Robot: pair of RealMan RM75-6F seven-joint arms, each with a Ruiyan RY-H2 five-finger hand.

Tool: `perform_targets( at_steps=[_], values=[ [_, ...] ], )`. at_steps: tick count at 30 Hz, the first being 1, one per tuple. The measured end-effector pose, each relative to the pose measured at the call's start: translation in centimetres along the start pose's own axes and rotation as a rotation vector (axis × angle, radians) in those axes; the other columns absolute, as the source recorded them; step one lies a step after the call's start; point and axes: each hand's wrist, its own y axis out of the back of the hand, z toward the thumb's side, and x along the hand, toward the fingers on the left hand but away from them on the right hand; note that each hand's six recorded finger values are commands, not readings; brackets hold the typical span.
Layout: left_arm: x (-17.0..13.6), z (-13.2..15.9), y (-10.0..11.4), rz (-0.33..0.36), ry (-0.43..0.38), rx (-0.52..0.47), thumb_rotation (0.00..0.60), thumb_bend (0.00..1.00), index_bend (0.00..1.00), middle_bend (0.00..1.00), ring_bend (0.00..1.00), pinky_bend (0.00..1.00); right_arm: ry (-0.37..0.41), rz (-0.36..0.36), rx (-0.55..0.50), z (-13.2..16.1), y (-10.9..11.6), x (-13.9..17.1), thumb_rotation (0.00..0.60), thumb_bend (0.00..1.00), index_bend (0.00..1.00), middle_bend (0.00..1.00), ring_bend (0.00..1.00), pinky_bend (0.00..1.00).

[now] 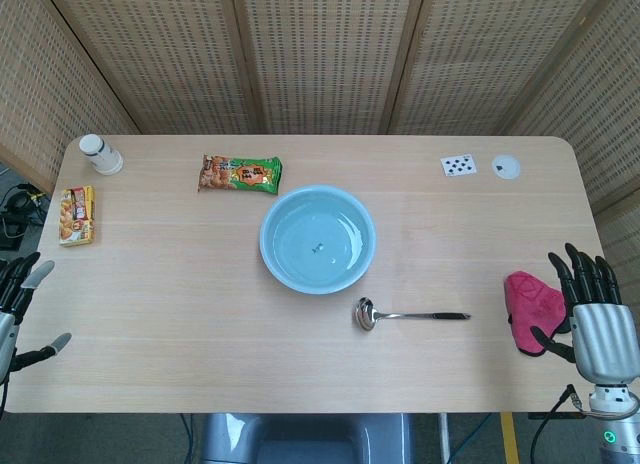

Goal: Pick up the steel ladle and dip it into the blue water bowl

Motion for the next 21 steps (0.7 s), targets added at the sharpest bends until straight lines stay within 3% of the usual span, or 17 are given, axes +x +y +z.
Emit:
perform_targets(
  at_steps=[4,5,8,10,12,15,18,21],
  values=[
    [0.0,0.0,-0.1,-0.002,-0.001,0.002,0.6,0.0,0.0,0.0,0.0,0.0,0.001,0.024,0.007,0.0,-0.4,0.0,0.6,0.0,0.0,0.04,0.03,0.0],
    [0.1,0.0,-0.1,-0.002,-0.001,0.003,0.6,0.0,0.0,0.0,0.0,0.0,0.001,0.037,0.01,0.0,-0.5,0.0,0.6,0.0,0.0,0.1,0.08,0.0],
    [0.2,0.0,-0.2,-0.002,0.004,0.006,0.6,0.0,0.0,0.0,0.0,0.0,0.006,0.069,0.017,0.1,-1.1,-0.4,0.6,0.0,0.0,0.37,0.38,0.01],
    [0.3,-0.1,-0.3,-0.006,0.009,0.008,0.6,0.0,0.0,0.0,0.0,0.0,0.017,0.09,0.022,0.2,-1.6,-0.7,0.6,0.0,0.0,0.53,0.55,0.17],
    [0.4,-0.2,-0.5,-0.01,0.016,0.013,0.6,0.0,0.0,0.0,0.0,0.0,0.037,0.122,0.029,0.5,-2.4,-1.2,0.6,0.0,0.0,0.69,0.72,0.55],
    [0.6,-0.4,-0.9,-0.02,0.026,0.022,0.6,0.0,0.0,0.0,0.0,0.0,0.074,0.183,0.035,1.2,-3.7,-2.0,0.6,0.0,0.03,0.82,0.86,0.86],
    [0.9,-0.5,-1.4,-0.031,0.037,0.035,0.6,0.0,0.0,0.0,0.0,0.0,0.116,0.267,0.023,2.1,-5.3,-2.9,0.6,0.0,0.09,0.89,0.92,0.98],
    [1.2,-0.7,-1.8,-0.041,0.047,0.045,0.6,0.0,0.0,0.0,0.0,0.0,0.157,0.364,0.003,3.3,-7.2,-3.8,0.6,0.0,0.16,0.93,0.95,1.0]
  ],
)
